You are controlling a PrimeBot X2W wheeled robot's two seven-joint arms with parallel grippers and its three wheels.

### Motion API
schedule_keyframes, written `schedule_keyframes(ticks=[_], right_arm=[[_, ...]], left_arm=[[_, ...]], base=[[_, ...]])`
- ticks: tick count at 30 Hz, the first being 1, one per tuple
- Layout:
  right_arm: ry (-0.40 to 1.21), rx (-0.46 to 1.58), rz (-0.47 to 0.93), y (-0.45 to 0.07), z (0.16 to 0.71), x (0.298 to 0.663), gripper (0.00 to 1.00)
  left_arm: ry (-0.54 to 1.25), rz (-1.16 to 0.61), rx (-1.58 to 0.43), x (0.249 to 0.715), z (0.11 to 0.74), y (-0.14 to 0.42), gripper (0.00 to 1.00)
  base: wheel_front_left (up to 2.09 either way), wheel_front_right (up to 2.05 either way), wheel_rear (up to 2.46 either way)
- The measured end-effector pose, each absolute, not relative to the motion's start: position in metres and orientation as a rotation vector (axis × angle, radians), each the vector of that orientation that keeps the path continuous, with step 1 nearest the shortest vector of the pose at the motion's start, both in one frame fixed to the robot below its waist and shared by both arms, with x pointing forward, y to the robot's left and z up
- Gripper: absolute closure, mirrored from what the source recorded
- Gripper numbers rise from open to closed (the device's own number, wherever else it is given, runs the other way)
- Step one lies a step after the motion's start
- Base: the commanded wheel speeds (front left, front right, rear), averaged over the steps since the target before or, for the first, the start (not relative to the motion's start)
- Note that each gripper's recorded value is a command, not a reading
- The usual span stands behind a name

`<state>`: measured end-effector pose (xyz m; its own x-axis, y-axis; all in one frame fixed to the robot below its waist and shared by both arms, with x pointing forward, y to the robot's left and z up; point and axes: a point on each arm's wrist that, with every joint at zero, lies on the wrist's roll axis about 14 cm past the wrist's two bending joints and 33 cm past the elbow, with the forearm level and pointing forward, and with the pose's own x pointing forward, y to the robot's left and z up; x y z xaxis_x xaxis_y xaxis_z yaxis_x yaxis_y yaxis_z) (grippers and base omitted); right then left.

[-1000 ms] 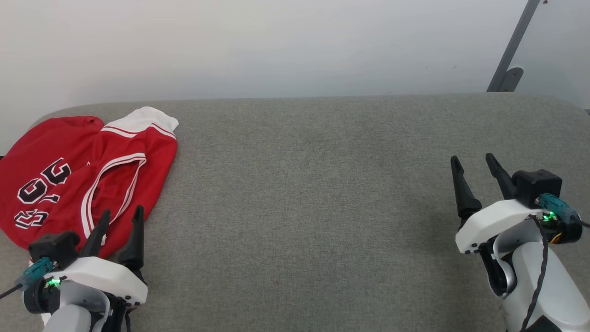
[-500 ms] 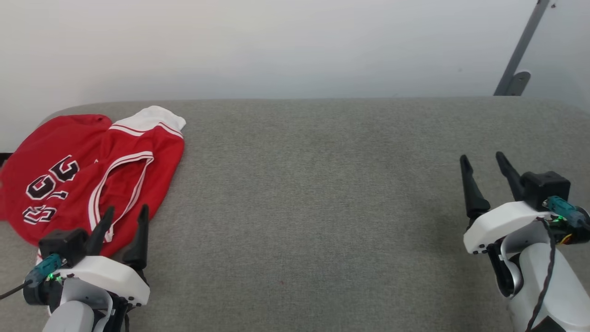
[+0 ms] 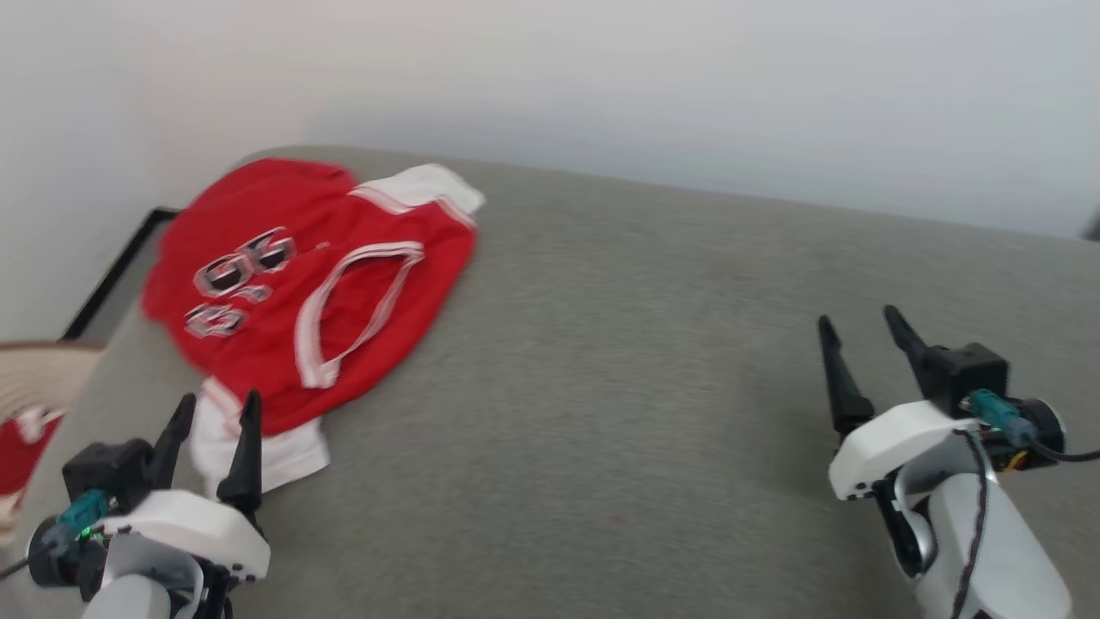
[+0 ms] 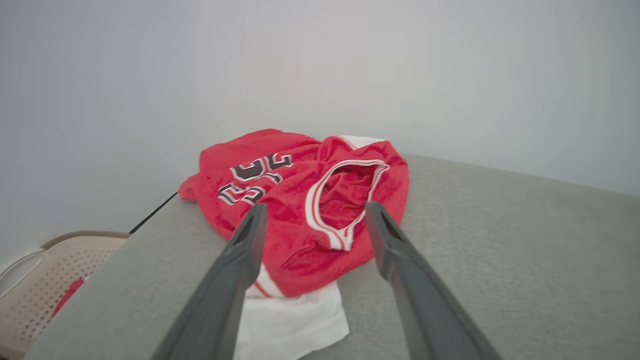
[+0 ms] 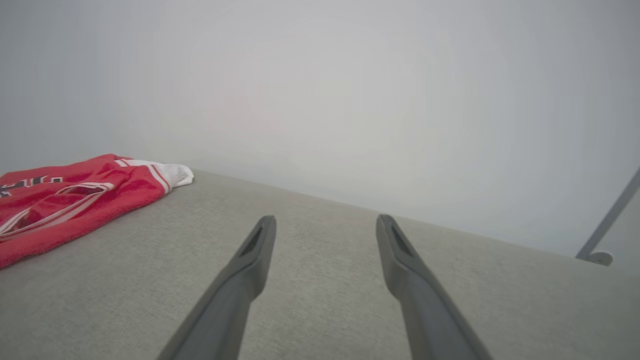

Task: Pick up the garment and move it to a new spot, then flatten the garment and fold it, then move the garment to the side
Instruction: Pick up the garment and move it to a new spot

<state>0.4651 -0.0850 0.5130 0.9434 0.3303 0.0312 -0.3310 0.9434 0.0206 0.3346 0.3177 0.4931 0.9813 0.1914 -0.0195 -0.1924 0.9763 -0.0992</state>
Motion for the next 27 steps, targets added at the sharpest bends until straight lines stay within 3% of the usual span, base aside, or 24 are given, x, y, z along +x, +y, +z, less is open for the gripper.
schedule_keyframes(ticks=[16,22,27], right_arm=[[-0.004,0.051,0.845,0.117,0.508,0.44,0.0],[0.017,0.063,0.88,0.129,0.504,0.439,0.0],[0.011,0.071,0.838,0.115,0.506,0.444,0.0]], left_arm=[[-0.022,0.666,-0.196,0.196,0.474,0.394,0.0],[-0.015,0.68,-0.218,0.194,0.468,0.385,0.0],[0.009,0.584,-0.19,0.215,0.468,0.372,0.0]], base=[[0.0,0.0,0.0],[0.0,0.0,0.0],[0.0,0.0,0.0]])
